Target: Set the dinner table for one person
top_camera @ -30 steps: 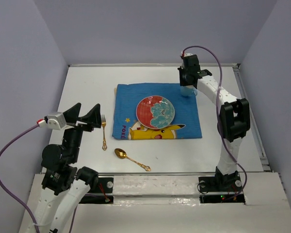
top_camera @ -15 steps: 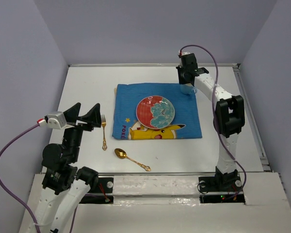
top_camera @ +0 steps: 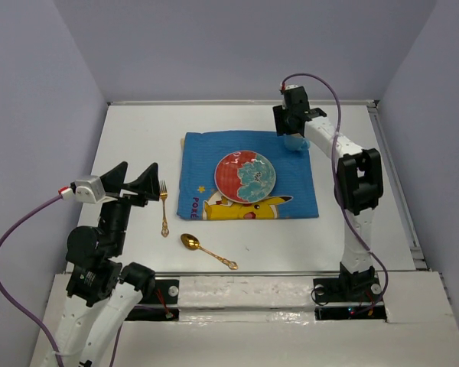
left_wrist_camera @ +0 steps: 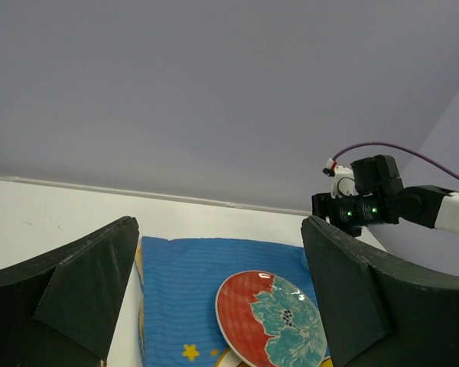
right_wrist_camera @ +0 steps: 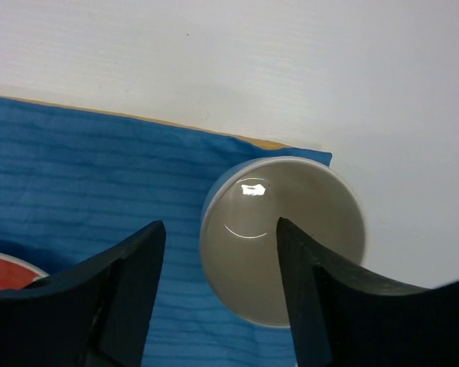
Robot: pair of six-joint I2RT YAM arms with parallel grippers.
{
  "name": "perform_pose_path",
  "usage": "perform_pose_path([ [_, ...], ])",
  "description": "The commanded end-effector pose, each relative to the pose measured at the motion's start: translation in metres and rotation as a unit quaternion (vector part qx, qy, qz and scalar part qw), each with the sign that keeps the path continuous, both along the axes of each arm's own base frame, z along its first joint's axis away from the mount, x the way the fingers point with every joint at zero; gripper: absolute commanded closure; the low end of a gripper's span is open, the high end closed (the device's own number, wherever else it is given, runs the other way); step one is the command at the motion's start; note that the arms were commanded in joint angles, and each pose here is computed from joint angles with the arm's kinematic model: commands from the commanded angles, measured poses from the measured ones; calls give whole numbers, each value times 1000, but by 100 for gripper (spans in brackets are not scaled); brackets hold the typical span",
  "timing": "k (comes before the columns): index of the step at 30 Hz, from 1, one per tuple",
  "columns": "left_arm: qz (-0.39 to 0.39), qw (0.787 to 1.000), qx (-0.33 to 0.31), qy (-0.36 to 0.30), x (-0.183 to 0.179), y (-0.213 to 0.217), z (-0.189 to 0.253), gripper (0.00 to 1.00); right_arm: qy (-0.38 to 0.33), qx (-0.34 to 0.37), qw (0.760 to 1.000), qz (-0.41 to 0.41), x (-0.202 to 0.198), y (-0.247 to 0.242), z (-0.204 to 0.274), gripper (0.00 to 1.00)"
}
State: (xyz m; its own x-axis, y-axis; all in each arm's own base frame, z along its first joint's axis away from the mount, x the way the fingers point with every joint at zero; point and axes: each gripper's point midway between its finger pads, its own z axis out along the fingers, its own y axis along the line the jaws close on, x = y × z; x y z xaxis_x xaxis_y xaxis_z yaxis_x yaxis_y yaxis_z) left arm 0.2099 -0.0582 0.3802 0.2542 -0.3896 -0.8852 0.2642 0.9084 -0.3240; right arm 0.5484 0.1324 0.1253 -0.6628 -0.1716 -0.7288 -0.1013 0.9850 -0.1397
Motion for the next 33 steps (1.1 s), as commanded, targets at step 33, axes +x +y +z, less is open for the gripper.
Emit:
perform_pose_path([
  [33, 32, 999, -9, -20, 0, 14, 12, 1, 68, 150, 905, 392, -412, 290, -18, 41],
])
